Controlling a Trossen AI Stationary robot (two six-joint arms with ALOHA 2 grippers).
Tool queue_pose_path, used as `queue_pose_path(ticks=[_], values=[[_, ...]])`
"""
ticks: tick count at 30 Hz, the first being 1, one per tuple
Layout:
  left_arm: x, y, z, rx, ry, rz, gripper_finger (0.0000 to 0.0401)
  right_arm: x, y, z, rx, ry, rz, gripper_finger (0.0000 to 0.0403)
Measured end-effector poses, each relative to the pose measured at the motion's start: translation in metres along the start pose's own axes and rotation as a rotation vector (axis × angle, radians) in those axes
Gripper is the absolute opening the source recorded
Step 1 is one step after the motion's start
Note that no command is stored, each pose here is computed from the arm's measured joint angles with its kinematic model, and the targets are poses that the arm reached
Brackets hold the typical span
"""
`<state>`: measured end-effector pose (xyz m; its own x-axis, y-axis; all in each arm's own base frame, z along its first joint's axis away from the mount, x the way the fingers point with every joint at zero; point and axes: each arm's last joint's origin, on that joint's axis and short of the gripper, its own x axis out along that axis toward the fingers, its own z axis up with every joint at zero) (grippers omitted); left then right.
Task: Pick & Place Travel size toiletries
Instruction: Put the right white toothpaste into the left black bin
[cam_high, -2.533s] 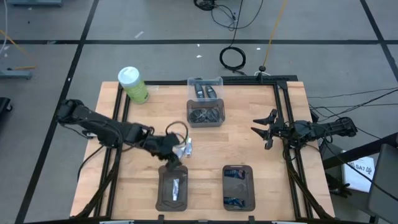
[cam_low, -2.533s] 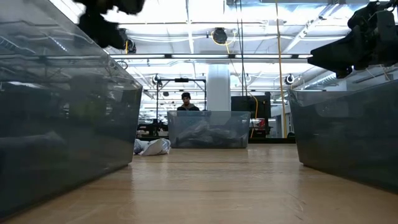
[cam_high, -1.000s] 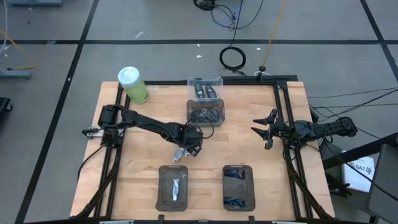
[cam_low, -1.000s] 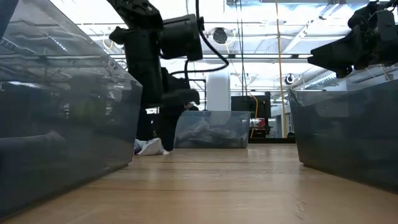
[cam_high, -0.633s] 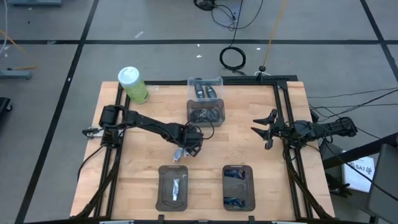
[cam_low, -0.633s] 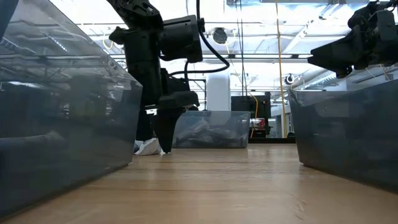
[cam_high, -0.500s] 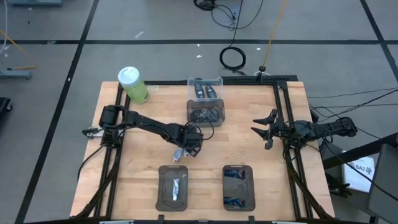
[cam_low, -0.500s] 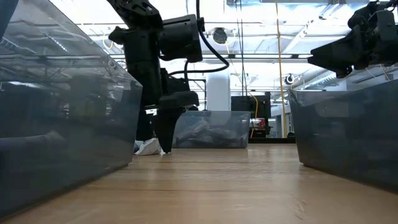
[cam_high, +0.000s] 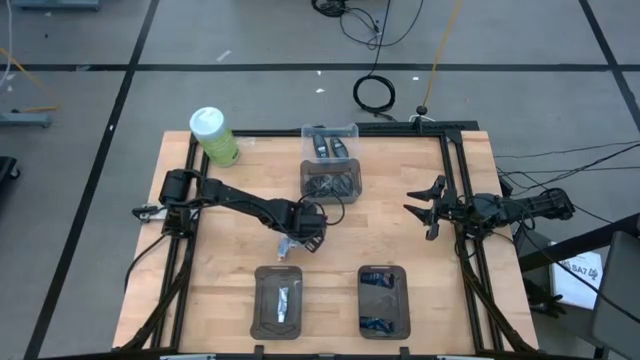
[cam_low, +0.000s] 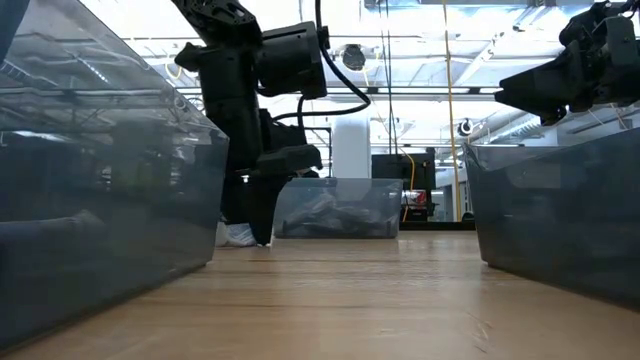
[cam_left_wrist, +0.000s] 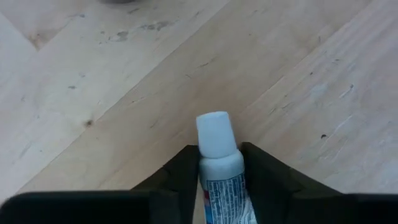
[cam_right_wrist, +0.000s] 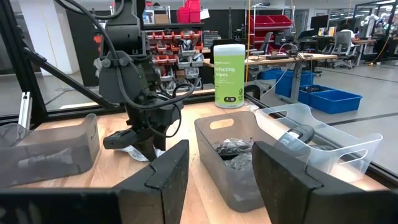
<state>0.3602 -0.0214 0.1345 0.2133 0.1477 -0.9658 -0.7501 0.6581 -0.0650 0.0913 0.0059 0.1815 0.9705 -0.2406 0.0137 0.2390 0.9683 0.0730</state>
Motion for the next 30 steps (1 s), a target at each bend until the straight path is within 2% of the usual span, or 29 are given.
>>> queue_pose_path(ticks=[4, 8, 15, 30], values=[[0.0, -0.004, 0.003, 0.02, -0.035, -0.041, 0.0087, 0.0, 0.0, 0.0, 0.0, 0.0, 0.0, 0.0164], [0.0, -0.008, 0.006, 0.042, -0.066, -0.085, 0.0072, 0.0, 0.0, 0.0, 0.0, 0.0, 0.0, 0.0164], [0.0, -0.012, 0.008, 0.062, -0.073, -0.137, 0.0085, 0.0, 0.0, 0.0, 0.0, 0.0, 0.0, 0.0164], [0.0, -0.013, 0.008, 0.078, -0.073, -0.141, 0.0081, 0.0, 0.0, 0.0, 0.0, 0.0, 0.0, 0.0164]])
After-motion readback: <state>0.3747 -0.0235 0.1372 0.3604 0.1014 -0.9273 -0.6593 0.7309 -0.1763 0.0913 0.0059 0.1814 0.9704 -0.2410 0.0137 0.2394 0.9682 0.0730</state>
